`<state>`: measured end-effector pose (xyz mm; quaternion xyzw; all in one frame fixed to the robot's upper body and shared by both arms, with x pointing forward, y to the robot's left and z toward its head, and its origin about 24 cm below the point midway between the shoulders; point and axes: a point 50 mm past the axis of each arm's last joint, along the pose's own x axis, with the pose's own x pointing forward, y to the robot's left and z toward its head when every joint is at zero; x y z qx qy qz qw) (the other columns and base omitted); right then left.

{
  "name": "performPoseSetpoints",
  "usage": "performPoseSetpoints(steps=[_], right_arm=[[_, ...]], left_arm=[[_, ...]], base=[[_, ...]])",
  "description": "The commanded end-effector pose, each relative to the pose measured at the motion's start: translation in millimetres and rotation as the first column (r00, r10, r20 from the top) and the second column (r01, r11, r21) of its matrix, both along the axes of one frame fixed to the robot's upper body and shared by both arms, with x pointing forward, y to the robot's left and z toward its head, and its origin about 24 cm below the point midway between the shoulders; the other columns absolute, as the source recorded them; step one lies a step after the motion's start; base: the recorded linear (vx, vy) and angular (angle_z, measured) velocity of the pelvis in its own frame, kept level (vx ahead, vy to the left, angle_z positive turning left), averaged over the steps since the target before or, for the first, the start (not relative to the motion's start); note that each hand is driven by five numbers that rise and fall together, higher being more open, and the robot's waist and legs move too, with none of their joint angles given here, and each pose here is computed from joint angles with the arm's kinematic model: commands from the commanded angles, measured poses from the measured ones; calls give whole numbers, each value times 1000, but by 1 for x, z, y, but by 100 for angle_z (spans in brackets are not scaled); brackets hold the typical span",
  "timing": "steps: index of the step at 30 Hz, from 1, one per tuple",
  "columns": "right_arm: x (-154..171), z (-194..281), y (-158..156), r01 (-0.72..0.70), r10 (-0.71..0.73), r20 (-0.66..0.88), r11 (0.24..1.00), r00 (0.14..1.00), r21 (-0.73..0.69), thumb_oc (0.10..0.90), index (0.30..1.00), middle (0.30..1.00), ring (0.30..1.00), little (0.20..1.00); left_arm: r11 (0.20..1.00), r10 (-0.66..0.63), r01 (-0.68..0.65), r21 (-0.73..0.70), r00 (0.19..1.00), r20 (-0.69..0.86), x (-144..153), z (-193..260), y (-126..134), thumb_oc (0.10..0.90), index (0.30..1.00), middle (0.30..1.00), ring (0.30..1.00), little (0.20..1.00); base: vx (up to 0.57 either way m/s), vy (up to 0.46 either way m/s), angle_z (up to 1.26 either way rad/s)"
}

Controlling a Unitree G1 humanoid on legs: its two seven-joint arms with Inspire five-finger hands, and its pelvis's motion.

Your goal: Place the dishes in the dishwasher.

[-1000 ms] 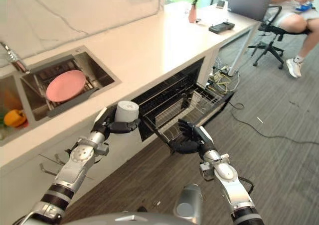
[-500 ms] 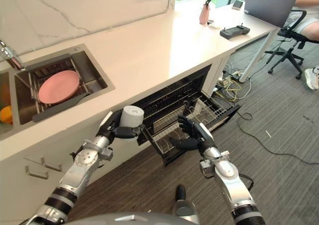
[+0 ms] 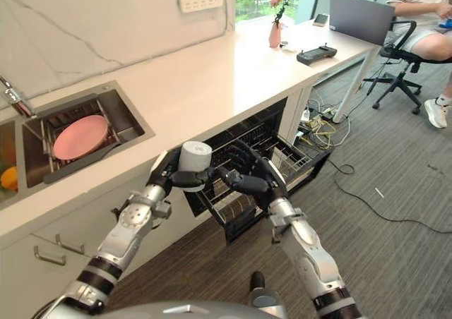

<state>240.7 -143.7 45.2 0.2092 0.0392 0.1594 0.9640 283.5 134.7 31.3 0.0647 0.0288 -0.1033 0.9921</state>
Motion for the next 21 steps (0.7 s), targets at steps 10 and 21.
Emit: performPoseSetpoints(steps=[10,21], right_arm=[[37,81,38,46,-91,252,983,963,180,800,900,900,900,900],[45,77,63,94,-128,189,979,974,179,800,900,900,900,900]], left_arm=[[991,32,-68,112,956,293,34,55,-34,400,300,300,300,300],[974,62,-147,174,908,415,38,71,-52,400,300,300,300,300]], base=[[-6,-23,-11],[2,6,3]])
